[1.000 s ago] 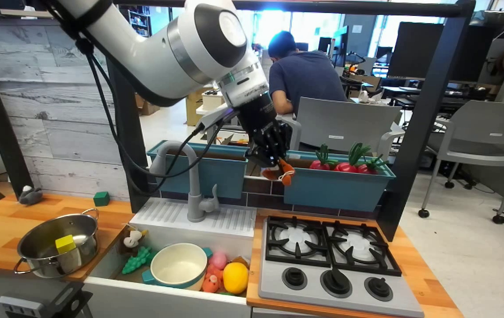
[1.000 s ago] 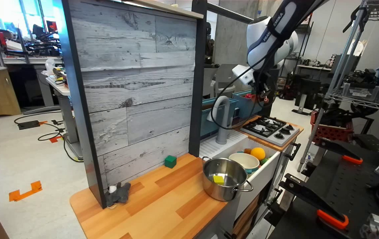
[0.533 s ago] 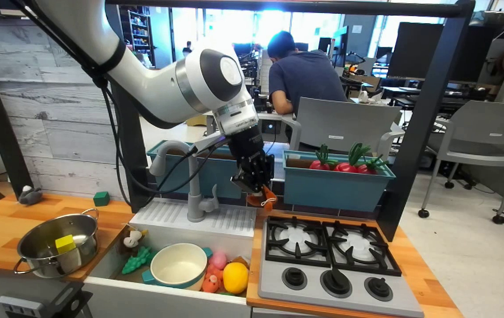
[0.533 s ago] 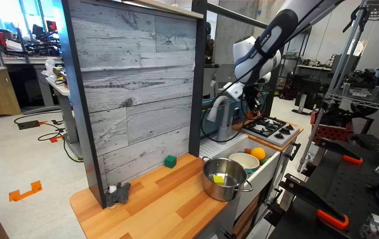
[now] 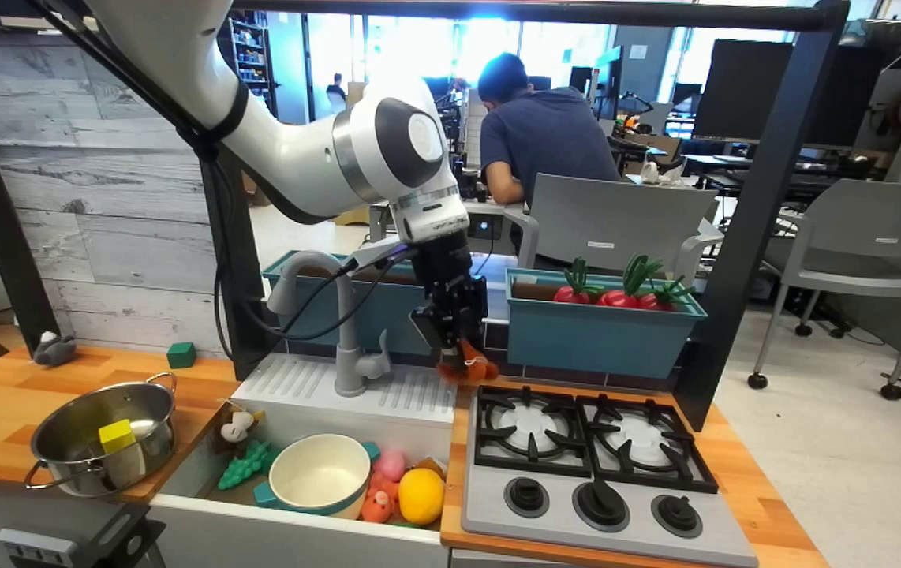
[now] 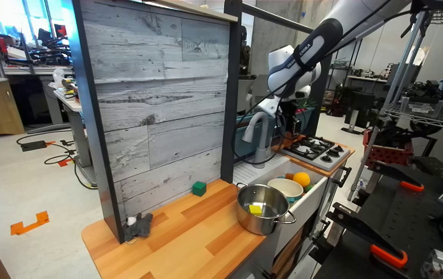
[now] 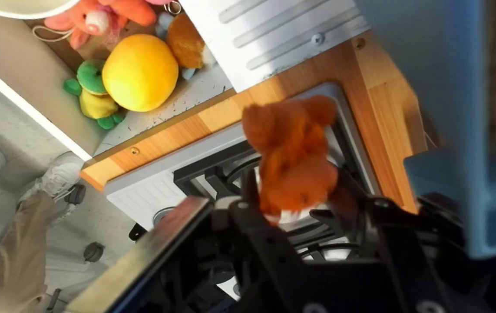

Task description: Move the pot to the left and the orange plush toy to the right

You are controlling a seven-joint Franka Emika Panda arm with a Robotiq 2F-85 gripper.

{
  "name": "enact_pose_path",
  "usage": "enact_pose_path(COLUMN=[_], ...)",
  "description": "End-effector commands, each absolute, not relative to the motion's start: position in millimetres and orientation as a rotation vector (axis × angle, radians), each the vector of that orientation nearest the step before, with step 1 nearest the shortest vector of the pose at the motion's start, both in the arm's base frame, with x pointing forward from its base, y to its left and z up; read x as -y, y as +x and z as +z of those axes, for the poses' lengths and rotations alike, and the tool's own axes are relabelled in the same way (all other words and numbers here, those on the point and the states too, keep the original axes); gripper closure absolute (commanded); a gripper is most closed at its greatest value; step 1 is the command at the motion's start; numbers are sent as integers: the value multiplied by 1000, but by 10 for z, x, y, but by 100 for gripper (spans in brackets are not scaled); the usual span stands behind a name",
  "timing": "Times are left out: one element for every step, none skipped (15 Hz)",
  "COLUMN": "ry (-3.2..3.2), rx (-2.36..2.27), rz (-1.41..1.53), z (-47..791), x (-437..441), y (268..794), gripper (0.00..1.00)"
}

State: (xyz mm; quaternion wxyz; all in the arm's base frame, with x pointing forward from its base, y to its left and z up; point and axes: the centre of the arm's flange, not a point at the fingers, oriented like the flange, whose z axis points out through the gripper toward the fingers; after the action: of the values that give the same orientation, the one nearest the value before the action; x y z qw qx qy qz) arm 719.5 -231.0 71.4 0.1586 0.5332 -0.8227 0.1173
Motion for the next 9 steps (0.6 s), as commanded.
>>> enact_pose_path(ry=[1546, 1549, 1552, 1556, 1562, 1570, 1579, 1586, 1593], rx=[2341, 2336, 2332, 2330, 2328, 2325, 2323, 2321, 2319], rz=[324, 326, 326, 330, 333, 339, 345, 347, 353], z=[696, 700, 706, 708, 707, 707, 707, 702, 702], x=[2356, 2342, 2323, 2308, 2292, 2274, 2256, 2242, 2232], y=[7460, 7471, 7482, 7492, 7501, 7507, 7515, 7523, 7527], gripper=[23, 16, 8, 2, 0, 0, 0, 0, 0])
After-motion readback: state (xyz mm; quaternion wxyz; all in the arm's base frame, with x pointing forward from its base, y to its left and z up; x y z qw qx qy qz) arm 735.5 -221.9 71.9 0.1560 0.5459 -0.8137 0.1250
